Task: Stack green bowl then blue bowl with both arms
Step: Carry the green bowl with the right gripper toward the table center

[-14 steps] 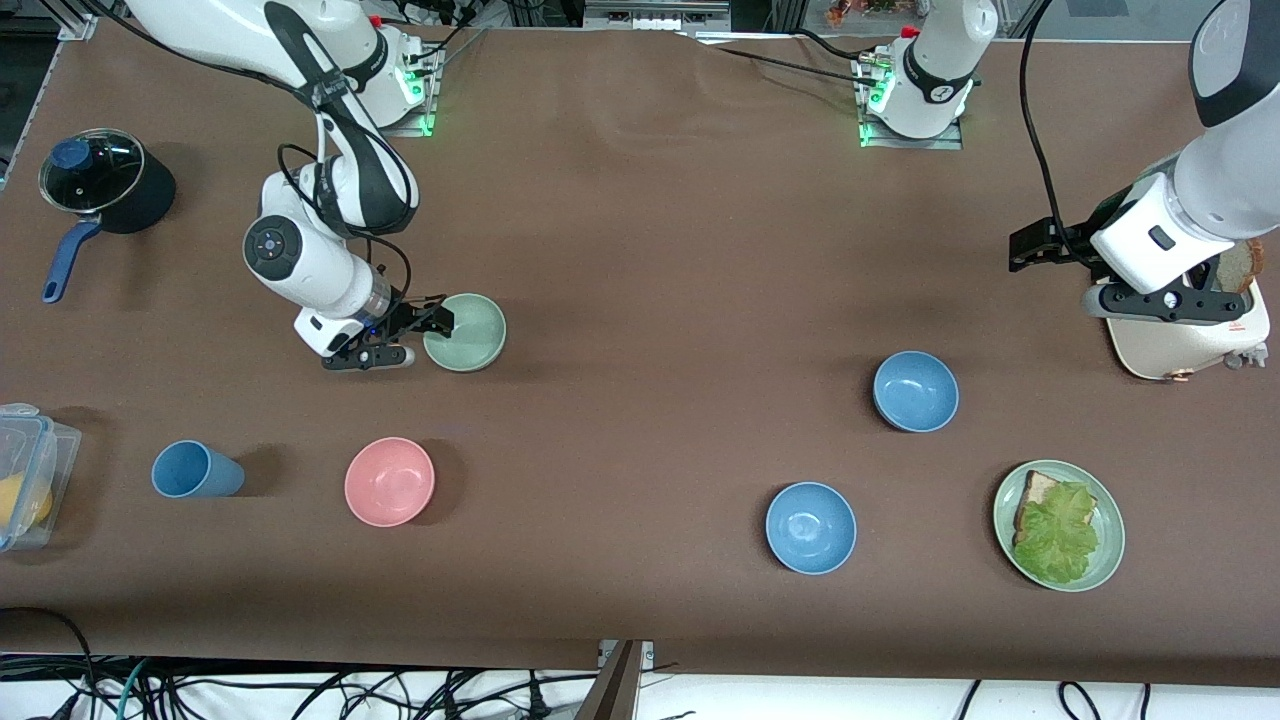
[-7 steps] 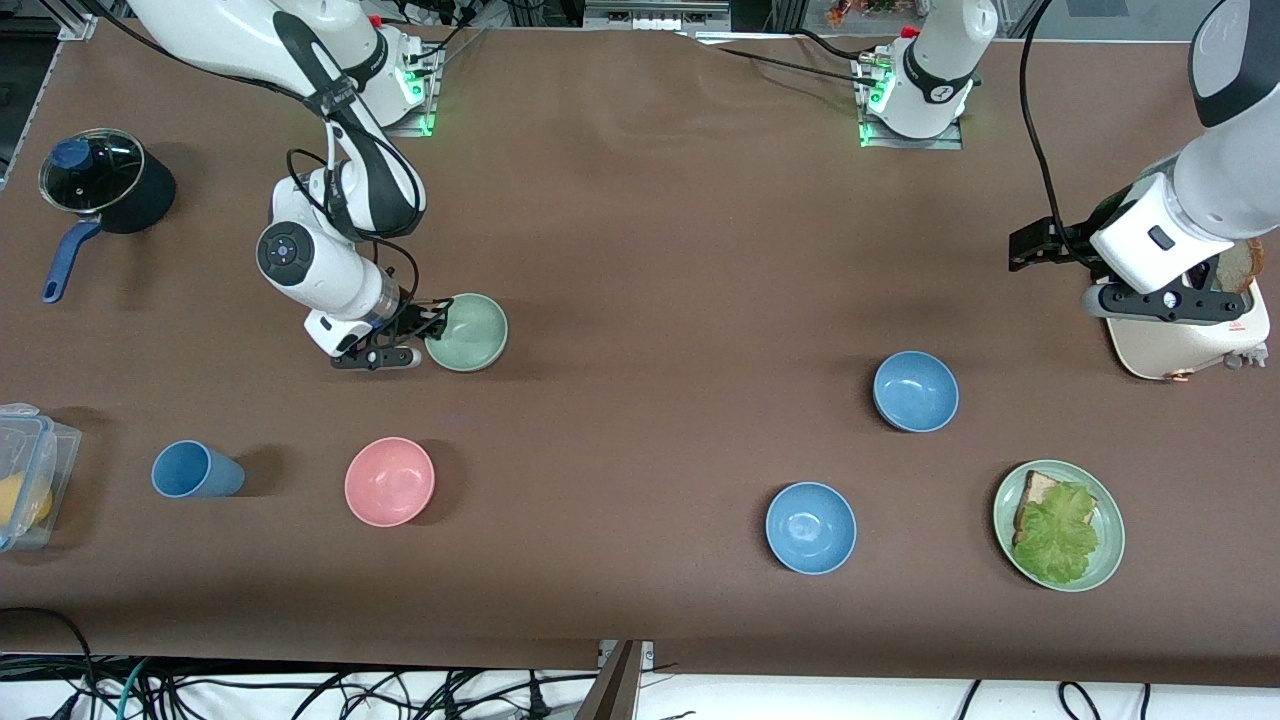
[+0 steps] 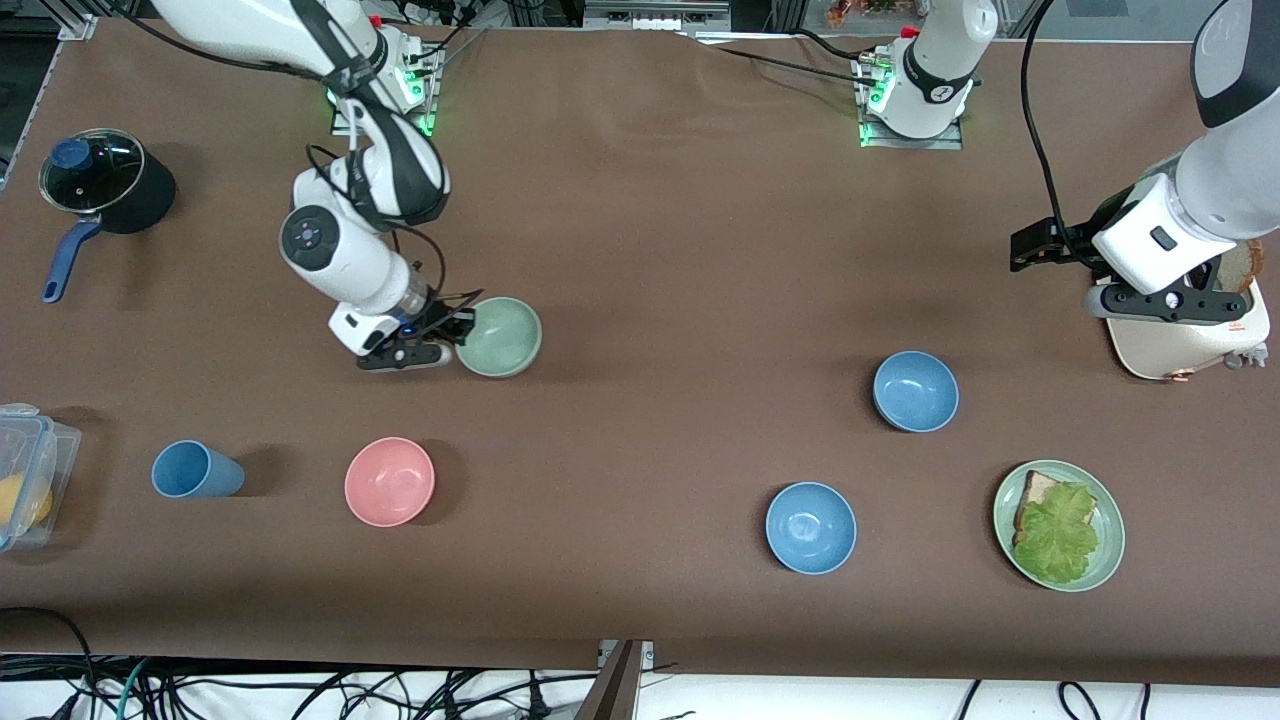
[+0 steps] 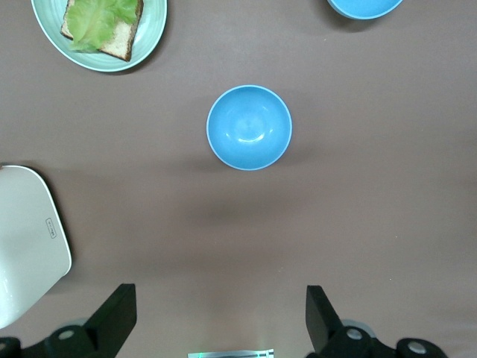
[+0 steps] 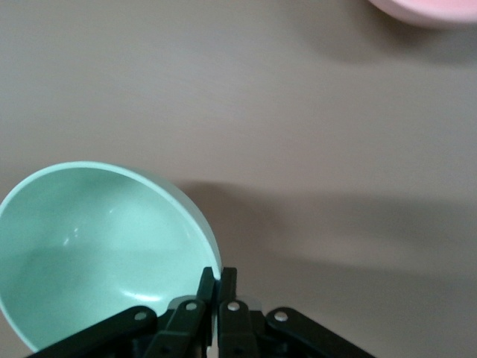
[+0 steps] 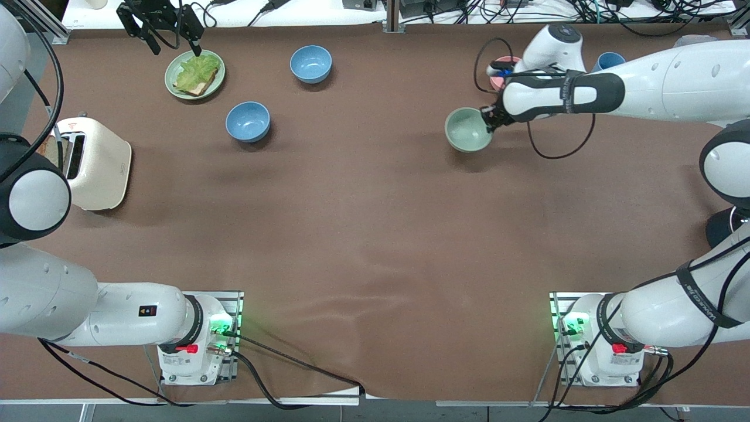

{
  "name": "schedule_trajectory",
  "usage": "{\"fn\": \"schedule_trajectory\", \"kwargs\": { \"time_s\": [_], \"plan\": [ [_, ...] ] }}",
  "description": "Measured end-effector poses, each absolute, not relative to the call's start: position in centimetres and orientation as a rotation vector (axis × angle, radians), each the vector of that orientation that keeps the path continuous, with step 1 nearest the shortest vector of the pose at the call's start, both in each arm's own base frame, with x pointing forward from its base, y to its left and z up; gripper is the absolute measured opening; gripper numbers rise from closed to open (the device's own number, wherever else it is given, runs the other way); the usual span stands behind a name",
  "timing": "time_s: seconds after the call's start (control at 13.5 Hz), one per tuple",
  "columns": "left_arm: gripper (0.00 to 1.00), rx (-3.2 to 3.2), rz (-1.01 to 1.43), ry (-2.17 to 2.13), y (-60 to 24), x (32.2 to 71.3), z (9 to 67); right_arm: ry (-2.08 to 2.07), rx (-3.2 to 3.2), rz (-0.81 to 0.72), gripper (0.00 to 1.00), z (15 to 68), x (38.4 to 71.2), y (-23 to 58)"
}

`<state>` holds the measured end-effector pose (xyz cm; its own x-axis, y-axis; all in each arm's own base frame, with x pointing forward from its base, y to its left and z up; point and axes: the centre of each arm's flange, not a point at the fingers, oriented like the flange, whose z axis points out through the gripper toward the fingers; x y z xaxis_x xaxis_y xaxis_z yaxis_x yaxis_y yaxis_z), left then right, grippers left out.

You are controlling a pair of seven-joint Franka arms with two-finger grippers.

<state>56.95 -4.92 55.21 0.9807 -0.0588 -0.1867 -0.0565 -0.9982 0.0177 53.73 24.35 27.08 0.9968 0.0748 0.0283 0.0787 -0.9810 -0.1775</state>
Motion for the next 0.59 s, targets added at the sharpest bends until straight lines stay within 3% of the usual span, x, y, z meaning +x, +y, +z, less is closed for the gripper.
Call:
{"fn": "schedule_trajectory", "kwargs": {
  "time_s": [0.3,0.59],
  "plan": [
    [1.0,3.109,-0.302,-0.078,-3.0,57.0,55.1,-0.114,-2.891,-0.085,0.04,28.9,53.9,35.8],
    [1.0,3.102,-0.308,-0.077,-1.1,57.1,55.1,-0.078,-2.929,-0.086,0.04,25.8,52.8,46.1]
  ]
}}
